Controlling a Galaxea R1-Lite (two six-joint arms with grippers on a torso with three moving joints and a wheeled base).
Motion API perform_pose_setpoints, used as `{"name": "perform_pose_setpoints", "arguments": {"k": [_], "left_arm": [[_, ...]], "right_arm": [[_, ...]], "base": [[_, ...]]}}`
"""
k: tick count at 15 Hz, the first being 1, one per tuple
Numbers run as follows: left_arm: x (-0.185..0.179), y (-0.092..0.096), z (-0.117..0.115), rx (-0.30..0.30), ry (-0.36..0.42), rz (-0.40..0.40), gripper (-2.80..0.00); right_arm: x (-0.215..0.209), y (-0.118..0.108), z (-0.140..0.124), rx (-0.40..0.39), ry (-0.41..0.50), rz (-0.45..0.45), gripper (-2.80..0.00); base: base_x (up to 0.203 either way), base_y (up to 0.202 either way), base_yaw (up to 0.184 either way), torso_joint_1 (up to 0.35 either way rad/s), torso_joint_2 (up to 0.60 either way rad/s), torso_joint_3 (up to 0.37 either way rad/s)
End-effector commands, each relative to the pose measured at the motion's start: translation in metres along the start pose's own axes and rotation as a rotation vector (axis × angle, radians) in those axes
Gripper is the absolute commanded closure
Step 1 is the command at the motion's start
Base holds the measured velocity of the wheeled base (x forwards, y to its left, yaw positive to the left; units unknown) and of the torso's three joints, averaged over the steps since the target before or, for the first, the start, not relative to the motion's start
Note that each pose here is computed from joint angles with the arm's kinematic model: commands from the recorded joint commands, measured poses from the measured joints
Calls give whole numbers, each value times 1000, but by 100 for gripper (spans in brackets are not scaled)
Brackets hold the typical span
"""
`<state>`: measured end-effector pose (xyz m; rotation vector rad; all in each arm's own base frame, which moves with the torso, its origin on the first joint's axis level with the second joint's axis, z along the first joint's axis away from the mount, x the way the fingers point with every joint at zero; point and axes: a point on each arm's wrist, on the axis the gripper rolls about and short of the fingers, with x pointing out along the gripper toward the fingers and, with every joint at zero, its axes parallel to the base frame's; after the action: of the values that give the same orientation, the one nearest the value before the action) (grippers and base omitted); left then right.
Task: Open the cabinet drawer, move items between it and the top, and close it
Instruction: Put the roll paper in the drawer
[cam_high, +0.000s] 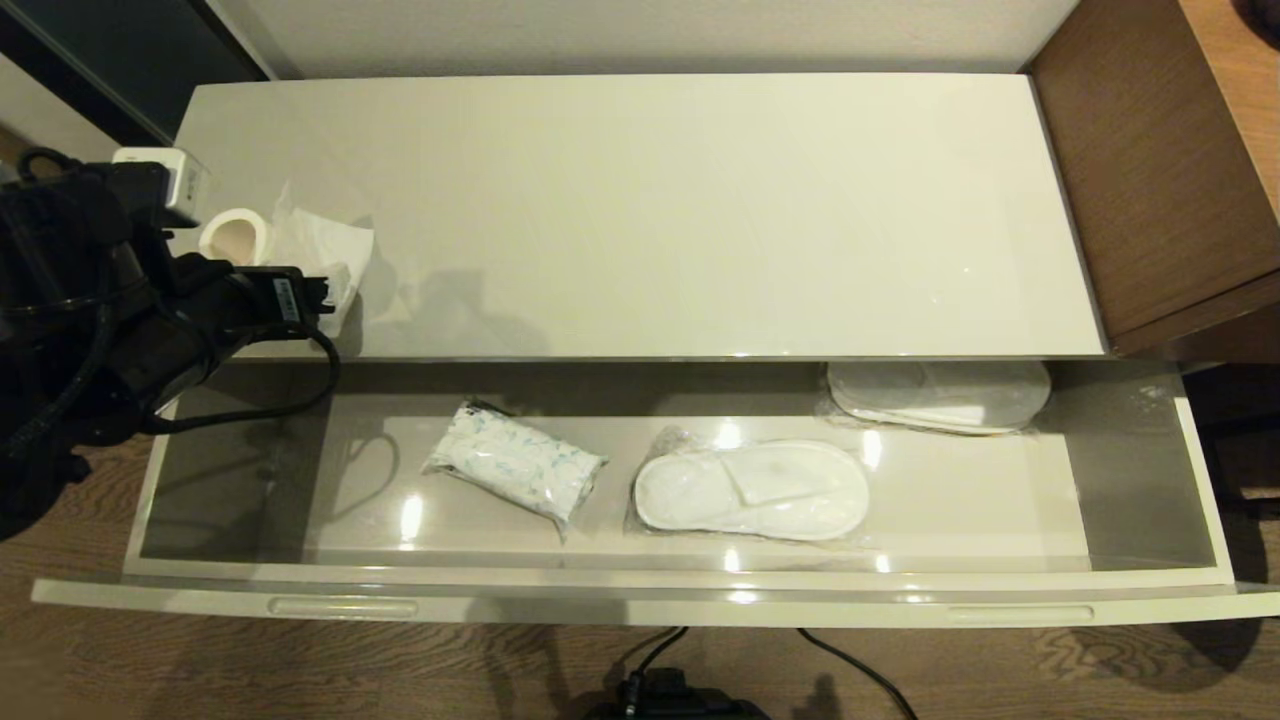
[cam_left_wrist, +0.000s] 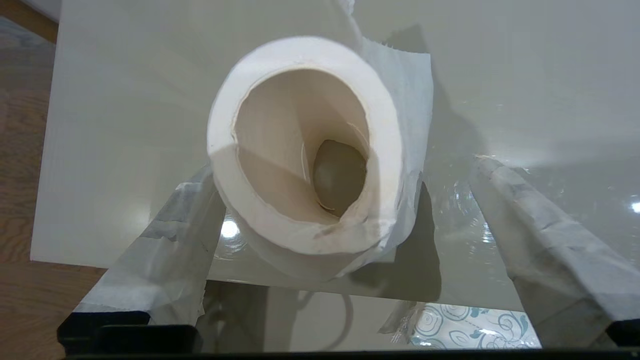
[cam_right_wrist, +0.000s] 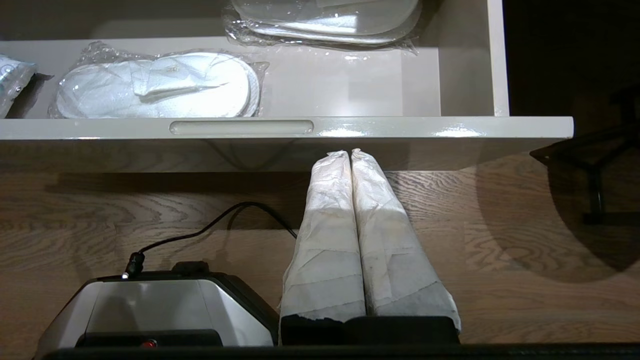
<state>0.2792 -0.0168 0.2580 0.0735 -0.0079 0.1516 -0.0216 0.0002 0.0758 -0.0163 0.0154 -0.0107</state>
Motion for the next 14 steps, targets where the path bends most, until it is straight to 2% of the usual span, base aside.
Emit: {"name": "perform_pose_setpoints", "arguments": {"k": [1,14], "left_arm": [[3,0,0,-4,-6,15,0],[-3,1,2,0,-20,5,0]], "right_arm": [[0,0,0,0,3,0,0],[0,0,0,0,3,0,0]], "base": [[0,0,0,0,0,0],[0,0,0,0,0,0]]}}
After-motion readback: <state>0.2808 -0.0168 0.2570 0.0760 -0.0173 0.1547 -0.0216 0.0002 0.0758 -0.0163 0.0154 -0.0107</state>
